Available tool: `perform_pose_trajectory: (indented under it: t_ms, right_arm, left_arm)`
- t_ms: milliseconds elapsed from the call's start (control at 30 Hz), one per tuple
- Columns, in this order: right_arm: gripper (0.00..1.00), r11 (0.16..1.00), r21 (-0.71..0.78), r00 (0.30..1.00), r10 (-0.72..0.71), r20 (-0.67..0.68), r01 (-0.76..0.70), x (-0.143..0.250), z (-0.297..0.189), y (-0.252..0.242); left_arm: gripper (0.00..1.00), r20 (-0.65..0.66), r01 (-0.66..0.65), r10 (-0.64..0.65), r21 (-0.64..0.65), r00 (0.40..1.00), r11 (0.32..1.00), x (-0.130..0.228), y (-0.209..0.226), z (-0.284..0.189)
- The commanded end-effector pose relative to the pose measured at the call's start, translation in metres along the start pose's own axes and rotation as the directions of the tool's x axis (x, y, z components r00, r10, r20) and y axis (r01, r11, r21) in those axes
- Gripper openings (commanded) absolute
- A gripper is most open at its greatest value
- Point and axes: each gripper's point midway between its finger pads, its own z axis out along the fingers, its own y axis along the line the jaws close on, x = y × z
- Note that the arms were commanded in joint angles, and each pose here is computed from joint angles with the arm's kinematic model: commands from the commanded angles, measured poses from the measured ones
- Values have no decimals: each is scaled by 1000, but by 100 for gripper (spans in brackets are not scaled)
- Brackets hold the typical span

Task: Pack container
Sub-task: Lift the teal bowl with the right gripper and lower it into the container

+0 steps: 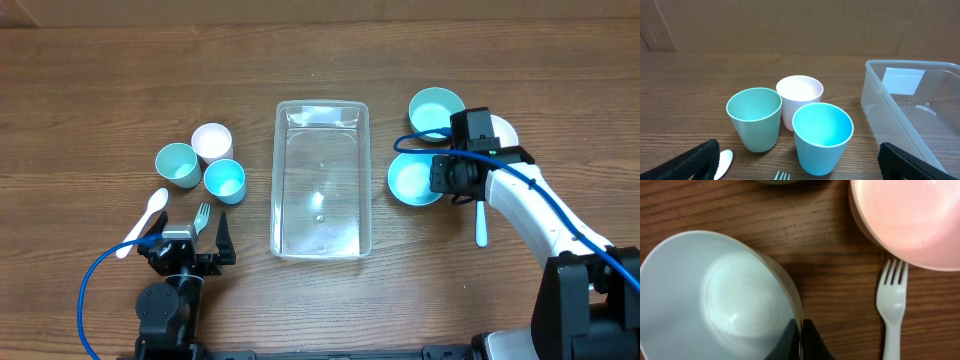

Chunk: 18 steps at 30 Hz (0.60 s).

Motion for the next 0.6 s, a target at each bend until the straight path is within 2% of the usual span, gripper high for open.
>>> perform_pose_trajectory:
  t_ms: [0, 433, 567]
  right_arm:
    - [4, 1000, -1, 999, -1, 54, 2, -26, -21, 3]
    - [4, 999, -44, 995, 3, 101, 2, -69, -94, 14]
    - [4, 993, -113, 992, 3, 127, 11, -82, -123, 27]
  left_arm:
    - [100, -4, -21, 21, 1, 1000, 1000, 3, 1, 1]
    - [100, -4, -21, 21, 1, 1000, 1000, 3, 1, 1]
    - [100, -4, -21, 21, 1, 1000, 1000, 3, 1, 1]
